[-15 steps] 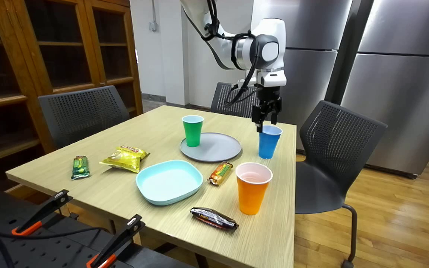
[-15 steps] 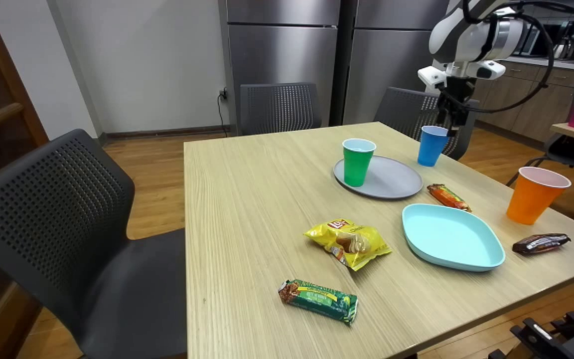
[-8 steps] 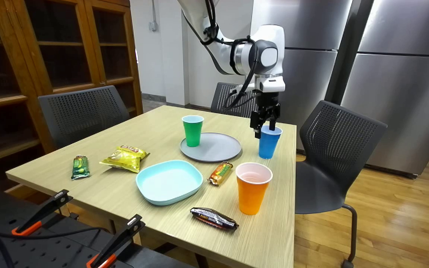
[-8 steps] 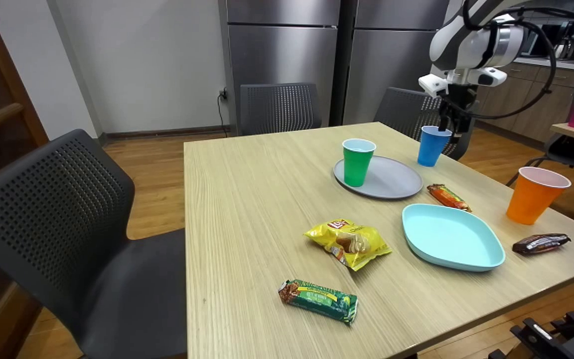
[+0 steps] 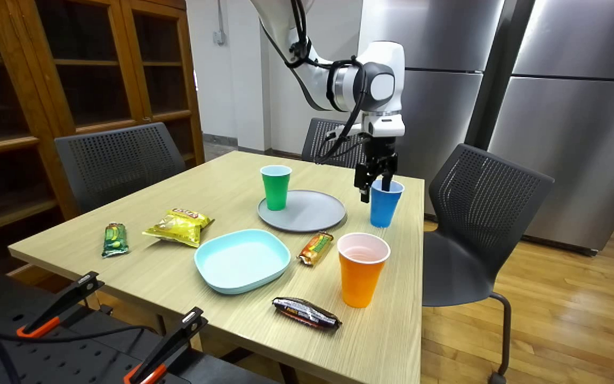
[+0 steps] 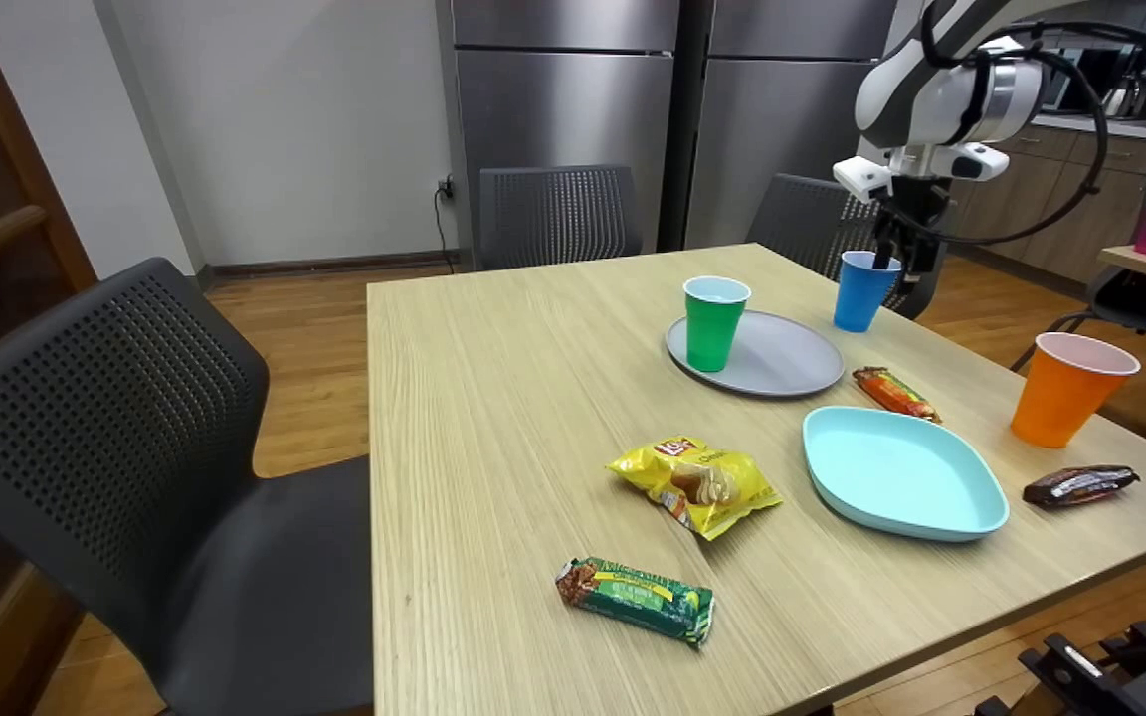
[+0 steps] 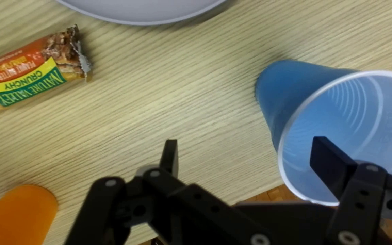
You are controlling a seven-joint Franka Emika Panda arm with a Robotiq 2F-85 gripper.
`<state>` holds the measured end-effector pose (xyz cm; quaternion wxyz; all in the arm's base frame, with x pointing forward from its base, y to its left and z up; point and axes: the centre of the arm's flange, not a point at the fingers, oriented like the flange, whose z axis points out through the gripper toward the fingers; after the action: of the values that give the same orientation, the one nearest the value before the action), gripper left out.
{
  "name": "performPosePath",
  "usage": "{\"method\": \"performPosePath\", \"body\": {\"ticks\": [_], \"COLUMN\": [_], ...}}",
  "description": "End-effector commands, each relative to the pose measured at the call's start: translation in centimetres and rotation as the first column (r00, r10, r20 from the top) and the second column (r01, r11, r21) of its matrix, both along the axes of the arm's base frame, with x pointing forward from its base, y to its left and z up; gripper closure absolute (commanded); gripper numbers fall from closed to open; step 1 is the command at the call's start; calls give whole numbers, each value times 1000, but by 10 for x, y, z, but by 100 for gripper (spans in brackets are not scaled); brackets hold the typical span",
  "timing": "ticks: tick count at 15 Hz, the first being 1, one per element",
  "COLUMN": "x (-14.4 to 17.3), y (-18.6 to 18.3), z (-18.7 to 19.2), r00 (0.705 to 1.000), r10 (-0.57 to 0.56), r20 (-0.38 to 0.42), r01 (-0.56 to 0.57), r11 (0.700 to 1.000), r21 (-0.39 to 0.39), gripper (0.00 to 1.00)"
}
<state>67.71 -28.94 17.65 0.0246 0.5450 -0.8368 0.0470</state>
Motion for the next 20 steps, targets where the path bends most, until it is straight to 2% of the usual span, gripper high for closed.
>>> {"method": "performPosePath", "body": {"ticks": [1,5,6,7,15,17,20], "x": [-2,-3,-3,-3,-4,-3,-1], "y": [2,0,-1,-1,-1,-2,-3], "z": [-1,-4,-4,-4,0,1,6], "r00": [1000,1000,1000,1000,1000,1000,999], "r10": [4,4,3,3,5,6,8], "r20": [4,3,5,6,21,30,52], "r01": [-4,-4,-3,-3,-4,-6,-7], "r11": [1000,1000,1000,1000,1000,1000,1000], "r21": [-2,-3,-3,-3,-13,-19,-31], "gripper": [0,0,25,26,89,100,100]}}
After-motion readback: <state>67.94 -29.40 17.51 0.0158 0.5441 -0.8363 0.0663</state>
